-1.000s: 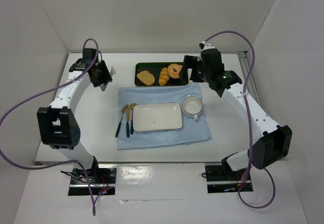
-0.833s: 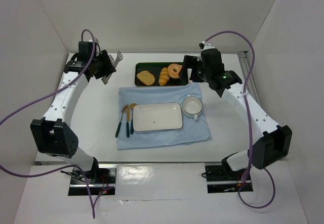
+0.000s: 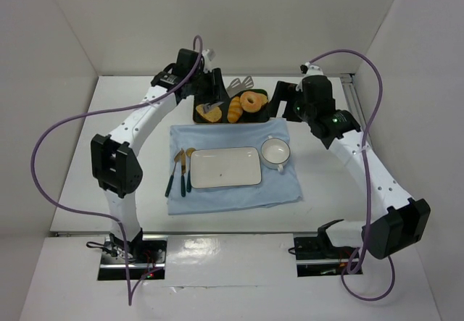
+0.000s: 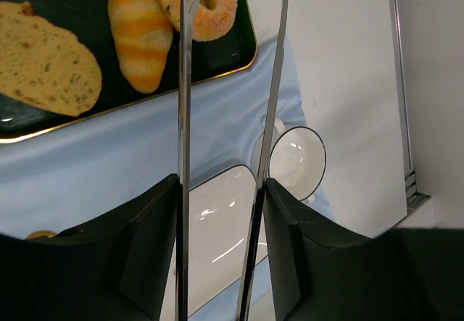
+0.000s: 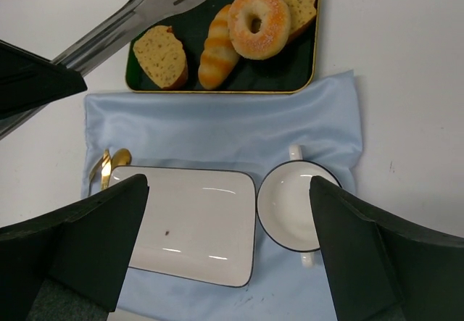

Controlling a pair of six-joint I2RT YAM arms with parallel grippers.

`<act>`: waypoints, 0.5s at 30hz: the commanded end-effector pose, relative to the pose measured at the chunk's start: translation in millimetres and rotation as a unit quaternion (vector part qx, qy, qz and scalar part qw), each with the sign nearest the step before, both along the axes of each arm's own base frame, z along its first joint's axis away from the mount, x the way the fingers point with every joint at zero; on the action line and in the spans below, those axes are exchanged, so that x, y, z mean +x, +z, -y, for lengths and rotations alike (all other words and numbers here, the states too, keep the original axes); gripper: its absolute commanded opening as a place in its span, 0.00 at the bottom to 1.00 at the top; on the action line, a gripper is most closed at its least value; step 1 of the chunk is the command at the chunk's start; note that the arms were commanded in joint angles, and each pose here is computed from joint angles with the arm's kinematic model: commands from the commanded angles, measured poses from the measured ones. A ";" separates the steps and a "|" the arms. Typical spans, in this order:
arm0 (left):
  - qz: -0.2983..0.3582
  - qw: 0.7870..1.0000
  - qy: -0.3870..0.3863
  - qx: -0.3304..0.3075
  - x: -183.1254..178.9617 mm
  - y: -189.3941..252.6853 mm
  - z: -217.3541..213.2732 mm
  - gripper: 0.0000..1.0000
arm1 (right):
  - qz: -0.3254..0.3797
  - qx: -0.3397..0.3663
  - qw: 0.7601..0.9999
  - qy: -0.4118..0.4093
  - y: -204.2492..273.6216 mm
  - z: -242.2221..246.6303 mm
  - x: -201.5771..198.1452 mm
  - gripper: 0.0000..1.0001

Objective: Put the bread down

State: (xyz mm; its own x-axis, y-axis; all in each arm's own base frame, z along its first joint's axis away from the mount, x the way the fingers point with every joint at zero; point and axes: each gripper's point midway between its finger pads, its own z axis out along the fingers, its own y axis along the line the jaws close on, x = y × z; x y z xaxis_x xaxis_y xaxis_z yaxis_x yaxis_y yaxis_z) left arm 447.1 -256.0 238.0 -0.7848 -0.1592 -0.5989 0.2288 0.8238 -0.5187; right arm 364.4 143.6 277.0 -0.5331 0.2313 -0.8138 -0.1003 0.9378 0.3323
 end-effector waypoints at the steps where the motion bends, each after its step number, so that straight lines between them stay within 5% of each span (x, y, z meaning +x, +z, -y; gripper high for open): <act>1: 0.019 1.000 -0.012 -0.012 10.8 10.6 15.3 0.60 | 0.028 0.012 0.999 -0.017 15.4 11.1 1.7 0.99; 15: -0.006 0.999 0.001 0.043 13.2 -25.4 27.8 0.59 | 0.032 0.014 0.999 -0.019 15.7 23.8 2.1 0.99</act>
State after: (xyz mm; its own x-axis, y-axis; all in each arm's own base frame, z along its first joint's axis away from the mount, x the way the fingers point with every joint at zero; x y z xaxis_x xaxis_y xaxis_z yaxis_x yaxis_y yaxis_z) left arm 448.5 -283.6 193.9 -0.8321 -0.0933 -0.5468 0.2100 0.8595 -0.4661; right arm 366.7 122.2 275.0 -0.5242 0.2605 -0.8108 -0.0570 0.9392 0.3386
